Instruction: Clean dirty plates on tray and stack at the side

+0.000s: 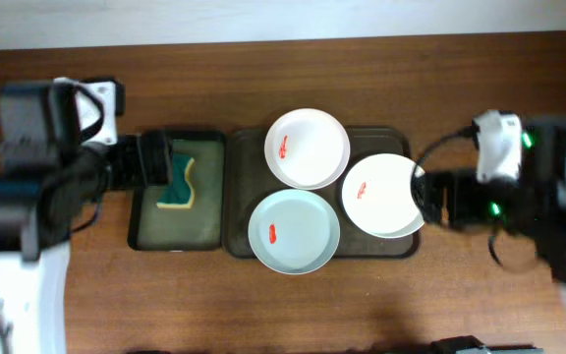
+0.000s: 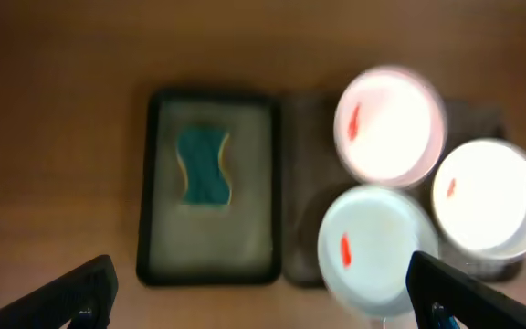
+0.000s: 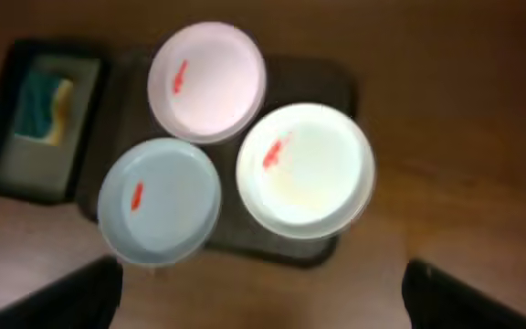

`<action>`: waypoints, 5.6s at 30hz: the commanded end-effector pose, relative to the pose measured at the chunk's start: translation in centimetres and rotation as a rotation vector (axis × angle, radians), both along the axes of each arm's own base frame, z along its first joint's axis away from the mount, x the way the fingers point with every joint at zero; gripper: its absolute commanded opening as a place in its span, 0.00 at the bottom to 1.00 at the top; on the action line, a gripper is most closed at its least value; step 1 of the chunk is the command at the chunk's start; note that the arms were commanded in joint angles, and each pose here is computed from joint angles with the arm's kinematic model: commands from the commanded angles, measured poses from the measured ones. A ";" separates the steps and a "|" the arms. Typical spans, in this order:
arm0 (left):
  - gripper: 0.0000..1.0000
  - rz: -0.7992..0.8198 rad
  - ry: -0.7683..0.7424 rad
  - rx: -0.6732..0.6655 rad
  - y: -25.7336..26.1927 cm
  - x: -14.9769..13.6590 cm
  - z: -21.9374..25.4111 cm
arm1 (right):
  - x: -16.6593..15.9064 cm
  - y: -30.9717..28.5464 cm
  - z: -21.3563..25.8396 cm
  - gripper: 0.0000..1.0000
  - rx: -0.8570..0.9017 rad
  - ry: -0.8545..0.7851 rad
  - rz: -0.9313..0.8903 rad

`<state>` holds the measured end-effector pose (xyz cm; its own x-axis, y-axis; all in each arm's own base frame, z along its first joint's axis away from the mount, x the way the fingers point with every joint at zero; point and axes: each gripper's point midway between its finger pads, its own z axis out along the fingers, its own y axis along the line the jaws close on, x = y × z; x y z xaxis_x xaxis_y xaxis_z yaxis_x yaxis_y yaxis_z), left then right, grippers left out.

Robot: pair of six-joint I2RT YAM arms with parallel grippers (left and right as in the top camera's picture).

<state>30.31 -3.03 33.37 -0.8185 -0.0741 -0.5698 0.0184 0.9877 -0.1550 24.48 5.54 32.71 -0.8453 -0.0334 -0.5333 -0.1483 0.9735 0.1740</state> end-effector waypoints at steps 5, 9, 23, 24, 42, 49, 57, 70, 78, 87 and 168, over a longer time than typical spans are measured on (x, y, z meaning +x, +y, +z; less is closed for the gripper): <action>0.20 0.023 0.365 0.056 0.6 2.7 -8.6 | 2.4 6.4 -5.5 0.31 0.193 0.393 0.136; 0.47 0.037 0.467 0.099 1.3 3.2 -11.4 | 1.5 7.1 -12.2 0.36 -0.019 0.583 0.024; 0.54 0.049 0.491 0.133 1.9 3.8 -12.5 | 2.0 9.6 -27.6 0.30 0.010 0.512 0.072; 0.54 0.049 0.491 0.133 1.9 3.8 -12.5 | 2.5 9.8 -27.8 0.28 0.020 0.490 0.069; 0.54 0.049 0.494 0.134 1.9 3.8 -12.5 | 2.9 10.1 -31.1 0.04 0.037 0.515 0.024; 0.76 0.099 0.470 0.141 2.3 4.9 -14.3 | 2.7 10.4 -31.0 0.04 0.062 0.532 -0.012; 0.72 0.102 0.419 0.137 2.3 6.8 -23.5 | 2.7 10.4 -31.0 0.04 0.066 0.534 -0.010; 0.67 0.208 0.241 0.196 4.1 8.6 -29.9 | 2.7 10.4 -31.0 0.04 0.065 0.533 -0.010; 0.38 0.176 0.315 0.156 3.2 8.0 -32.7 | 2.9 10.5 -31.0 0.04 0.068 0.527 -0.009; 0.56 0.175 0.327 0.158 3.2 7.7 -32.8 | 2.9 10.5 -31.0 0.04 0.068 0.527 -0.009; 0.00 0.035 0.388 0.079 0.8 9.6 -15.2 | 10.0 11.5 -25.0 0.63 0.031 0.351 0.247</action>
<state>39.26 -1.57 21.00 -0.9437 -0.0979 -0.3160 -0.0876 0.9951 -0.0468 35.67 17.30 10.22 -0.9368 -0.2224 -0.2701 -0.2988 0.9101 0.2871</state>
